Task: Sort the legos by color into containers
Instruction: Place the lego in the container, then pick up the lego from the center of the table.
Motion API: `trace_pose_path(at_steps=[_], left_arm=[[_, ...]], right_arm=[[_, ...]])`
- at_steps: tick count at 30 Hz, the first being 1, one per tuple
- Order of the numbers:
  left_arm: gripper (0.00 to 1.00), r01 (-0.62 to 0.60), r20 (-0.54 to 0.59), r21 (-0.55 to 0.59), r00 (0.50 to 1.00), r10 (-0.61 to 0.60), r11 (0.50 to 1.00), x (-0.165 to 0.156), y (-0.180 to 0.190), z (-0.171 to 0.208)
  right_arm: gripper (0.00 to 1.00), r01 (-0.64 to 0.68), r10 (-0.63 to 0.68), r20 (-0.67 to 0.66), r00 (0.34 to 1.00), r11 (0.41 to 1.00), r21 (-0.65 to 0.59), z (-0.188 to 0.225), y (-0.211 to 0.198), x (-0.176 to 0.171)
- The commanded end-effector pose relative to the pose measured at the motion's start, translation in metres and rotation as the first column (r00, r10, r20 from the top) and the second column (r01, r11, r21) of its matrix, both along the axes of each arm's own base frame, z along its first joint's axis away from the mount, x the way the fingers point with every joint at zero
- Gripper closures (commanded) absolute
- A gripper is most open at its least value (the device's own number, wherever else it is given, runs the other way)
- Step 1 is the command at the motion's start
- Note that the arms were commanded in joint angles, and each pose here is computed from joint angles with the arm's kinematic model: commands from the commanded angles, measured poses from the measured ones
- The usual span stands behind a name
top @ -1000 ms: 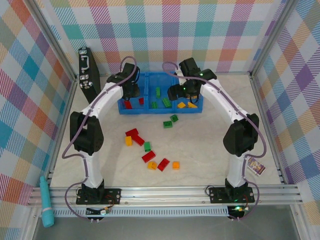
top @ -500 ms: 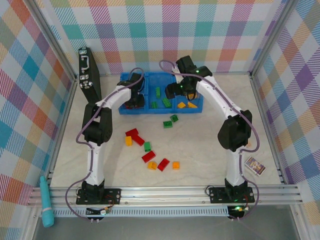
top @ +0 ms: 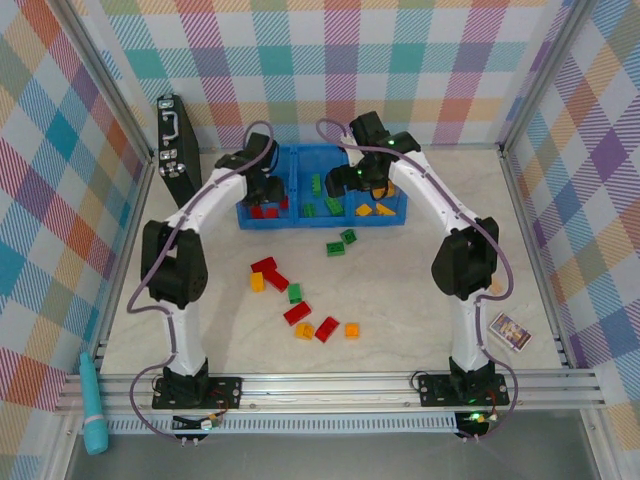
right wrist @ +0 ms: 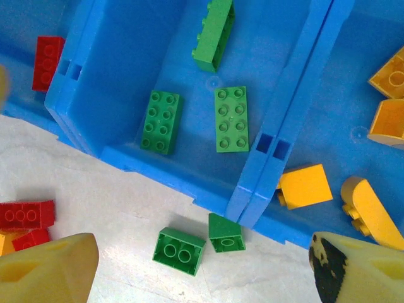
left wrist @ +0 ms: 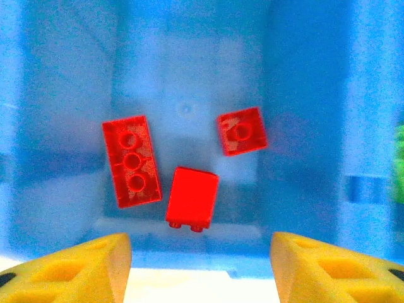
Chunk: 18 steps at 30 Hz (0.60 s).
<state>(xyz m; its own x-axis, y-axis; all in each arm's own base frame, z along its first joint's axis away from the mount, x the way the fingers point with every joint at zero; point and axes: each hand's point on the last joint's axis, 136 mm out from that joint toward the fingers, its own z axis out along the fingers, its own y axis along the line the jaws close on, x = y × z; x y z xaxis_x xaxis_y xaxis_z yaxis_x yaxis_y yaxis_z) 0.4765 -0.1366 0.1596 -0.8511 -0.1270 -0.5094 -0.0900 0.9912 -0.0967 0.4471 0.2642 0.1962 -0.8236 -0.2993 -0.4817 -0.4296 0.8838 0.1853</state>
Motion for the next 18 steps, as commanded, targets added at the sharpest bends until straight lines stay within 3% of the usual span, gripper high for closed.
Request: trace_pose_path(at_steps=[1, 4, 9, 12, 15, 18], left_arm=[[0.43, 0.032, 0.053, -0.005, 0.998, -0.032, 0.999, -0.018, 0.007, 0.039], [0.45, 0.024, 0.015, -0.006, 1.0, -0.024, 1.0, -0.046, 0.015, 0.042], [0.45, 0.007, -0.116, 0.055, 0.993, -0.001, 0.998, -0.105, 0.028, 0.008], [0.45, -0.069, -0.221, 0.047, 0.972, 0.078, 0.997, -0.137, 0.036, -0.01], [0.48, -0.21, -0.326, -0.096, 0.93, 0.168, 0.973, -0.162, 0.021, -0.026], [0.48, -0.366, -0.392, -0.251, 0.885, 0.252, 0.896, -0.18, 0.001, -0.041]], right_arm=[[0.13, -0.015, 0.015, 0.015, 1.0, 0.999, 0.038, 0.013, 0.005, -0.008], [0.13, -0.017, 0.016, 0.021, 1.0, 0.999, 0.044, 0.015, 0.005, -0.01], [0.14, -0.01, 0.009, 0.04, 0.999, 1.0, 0.023, 0.014, -0.001, -0.012], [0.13, -0.036, 0.035, 0.018, 0.999, 0.999, 0.031, 0.012, 0.002, -0.018], [0.13, -0.051, 0.051, 0.012, 0.999, 0.998, 0.041, 0.019, 0.003, -0.022], [0.13, -0.053, 0.053, 0.021, 0.998, 0.998, 0.036, 0.024, 0.001, -0.024]])
